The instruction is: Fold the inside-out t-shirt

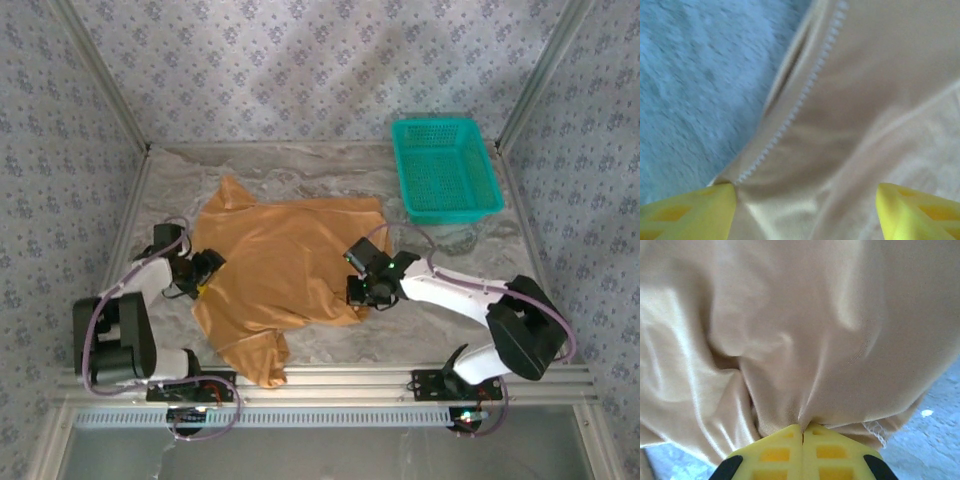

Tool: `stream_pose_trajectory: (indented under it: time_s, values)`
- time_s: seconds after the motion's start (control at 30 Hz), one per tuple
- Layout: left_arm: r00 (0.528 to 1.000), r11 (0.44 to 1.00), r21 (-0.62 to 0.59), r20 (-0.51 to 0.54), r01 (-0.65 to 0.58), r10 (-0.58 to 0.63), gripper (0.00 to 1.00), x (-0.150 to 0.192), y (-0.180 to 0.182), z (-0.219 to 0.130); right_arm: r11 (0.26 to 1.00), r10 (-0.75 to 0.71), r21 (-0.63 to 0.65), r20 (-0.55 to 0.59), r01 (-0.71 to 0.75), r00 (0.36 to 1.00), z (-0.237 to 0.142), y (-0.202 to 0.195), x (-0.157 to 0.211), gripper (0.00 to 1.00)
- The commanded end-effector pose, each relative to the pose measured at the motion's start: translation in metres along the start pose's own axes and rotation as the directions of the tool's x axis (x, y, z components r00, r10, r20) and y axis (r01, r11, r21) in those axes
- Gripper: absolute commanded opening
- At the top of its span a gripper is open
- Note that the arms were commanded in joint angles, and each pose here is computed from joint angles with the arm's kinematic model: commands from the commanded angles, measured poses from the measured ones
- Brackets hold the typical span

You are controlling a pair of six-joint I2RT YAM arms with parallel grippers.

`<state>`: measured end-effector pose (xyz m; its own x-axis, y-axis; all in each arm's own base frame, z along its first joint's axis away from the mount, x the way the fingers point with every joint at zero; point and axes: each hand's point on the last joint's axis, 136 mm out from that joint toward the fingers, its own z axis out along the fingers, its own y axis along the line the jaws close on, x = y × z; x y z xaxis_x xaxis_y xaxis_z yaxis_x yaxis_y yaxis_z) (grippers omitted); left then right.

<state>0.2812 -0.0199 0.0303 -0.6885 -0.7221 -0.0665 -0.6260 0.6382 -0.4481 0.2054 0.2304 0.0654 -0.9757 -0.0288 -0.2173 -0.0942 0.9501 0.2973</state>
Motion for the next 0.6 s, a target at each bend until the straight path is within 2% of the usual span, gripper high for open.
stream_pose_trajectory:
  time_s: [0.0,0.2,0.27,0.4,0.43,0.47,0.5,0.57]
  values:
    - [0.999,0.999,0.025,0.029,0.036,-0.037,0.7,-0.031,-0.015,0.003,0.997,-0.073,0.03,0.023,0.073,0.997,-0.05,0.004,-0.015,0.0]
    - [0.999,0.999,-0.016,0.007,0.035,-0.035,0.67,-0.043,-0.018,0.011,0.984,-0.175,0.033,0.065,0.173,0.982,-0.1,0.024,-0.045,0.02]
    - [0.999,0.999,-0.013,0.01,0.036,-0.036,0.67,-0.041,-0.017,0.01,0.984,-0.176,0.012,0.075,0.176,0.981,-0.095,0.031,-0.061,0.06]
    - [0.999,0.999,-0.012,0.023,0.03,-0.03,0.66,-0.037,-0.016,0.005,0.991,-0.124,-0.043,0.104,0.129,0.987,-0.07,0.043,-0.116,0.07]
    - [0.999,1.0,-0.015,0.028,0.023,-0.022,0.66,-0.036,-0.016,0.002,0.992,-0.114,-0.042,0.102,0.119,0.988,-0.062,0.042,-0.13,0.15]
    - [0.999,1.0,-0.02,0.033,0.014,-0.014,0.66,-0.035,-0.015,-0.002,0.992,-0.114,-0.035,0.093,0.118,0.989,-0.055,0.041,-0.14,0.32]
    - [0.999,1.0,-0.028,0.037,0.006,-0.005,0.66,-0.034,-0.014,-0.006,0.992,-0.124,-0.016,0.086,0.126,0.989,-0.052,0.037,-0.146,0.39]
    - [0.998,0.999,-0.047,0.053,-0.018,0.021,0.66,-0.032,-0.012,-0.018,0.994,-0.108,0.026,0.071,0.107,0.992,-0.048,0.025,-0.152,0.43]
